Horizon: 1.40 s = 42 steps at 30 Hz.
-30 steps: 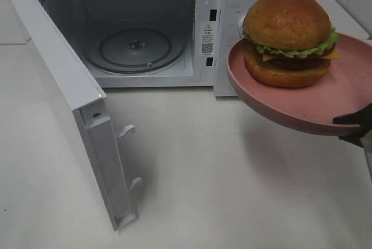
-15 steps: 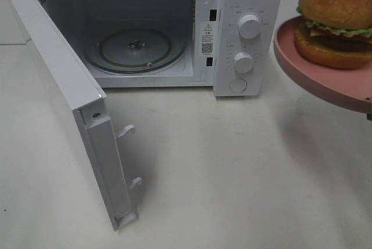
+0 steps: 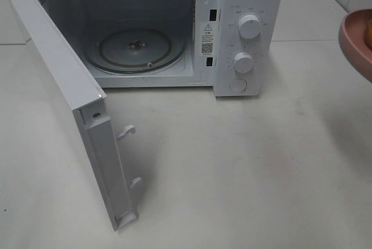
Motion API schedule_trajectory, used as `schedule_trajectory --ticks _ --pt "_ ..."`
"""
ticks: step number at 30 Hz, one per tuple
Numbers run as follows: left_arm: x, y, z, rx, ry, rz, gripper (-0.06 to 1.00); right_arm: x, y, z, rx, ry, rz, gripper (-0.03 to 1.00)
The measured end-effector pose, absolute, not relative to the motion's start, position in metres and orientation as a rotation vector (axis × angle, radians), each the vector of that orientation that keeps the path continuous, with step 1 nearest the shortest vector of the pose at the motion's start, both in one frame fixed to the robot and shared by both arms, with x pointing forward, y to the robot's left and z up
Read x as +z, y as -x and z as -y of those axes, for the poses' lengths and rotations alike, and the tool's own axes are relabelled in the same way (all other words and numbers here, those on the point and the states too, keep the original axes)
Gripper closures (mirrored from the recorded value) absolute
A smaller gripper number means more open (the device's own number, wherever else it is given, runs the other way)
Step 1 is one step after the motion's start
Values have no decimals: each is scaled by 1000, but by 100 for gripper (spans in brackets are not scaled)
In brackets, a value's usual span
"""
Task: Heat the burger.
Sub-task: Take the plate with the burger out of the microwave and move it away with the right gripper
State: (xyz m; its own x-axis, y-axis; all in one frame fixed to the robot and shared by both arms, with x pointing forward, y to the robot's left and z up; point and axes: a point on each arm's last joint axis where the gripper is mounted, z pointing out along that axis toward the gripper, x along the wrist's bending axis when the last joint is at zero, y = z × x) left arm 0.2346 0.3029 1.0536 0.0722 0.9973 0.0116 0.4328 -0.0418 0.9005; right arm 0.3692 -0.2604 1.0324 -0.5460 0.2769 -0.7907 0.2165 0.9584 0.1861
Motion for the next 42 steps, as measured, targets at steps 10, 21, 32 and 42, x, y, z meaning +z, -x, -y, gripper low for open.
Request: schedule_trajectory --ticks 10,21,32,42 --pt "1054 -235 -303 931 -1584 -1463 -3 1016 -384 259 -22 -633 -2159 81" --pt "1054 -235 -303 931 -1584 -1463 -3 998 -411 241 -91 -925 -2120 81" --pt "1054 -235 -303 931 -1584 -1463 -3 984 -446 222 -181 -1327 -1876 81" --pt "1054 -235 -303 931 -1584 -1463 -3 958 -465 208 -276 -1392 -1837 81"
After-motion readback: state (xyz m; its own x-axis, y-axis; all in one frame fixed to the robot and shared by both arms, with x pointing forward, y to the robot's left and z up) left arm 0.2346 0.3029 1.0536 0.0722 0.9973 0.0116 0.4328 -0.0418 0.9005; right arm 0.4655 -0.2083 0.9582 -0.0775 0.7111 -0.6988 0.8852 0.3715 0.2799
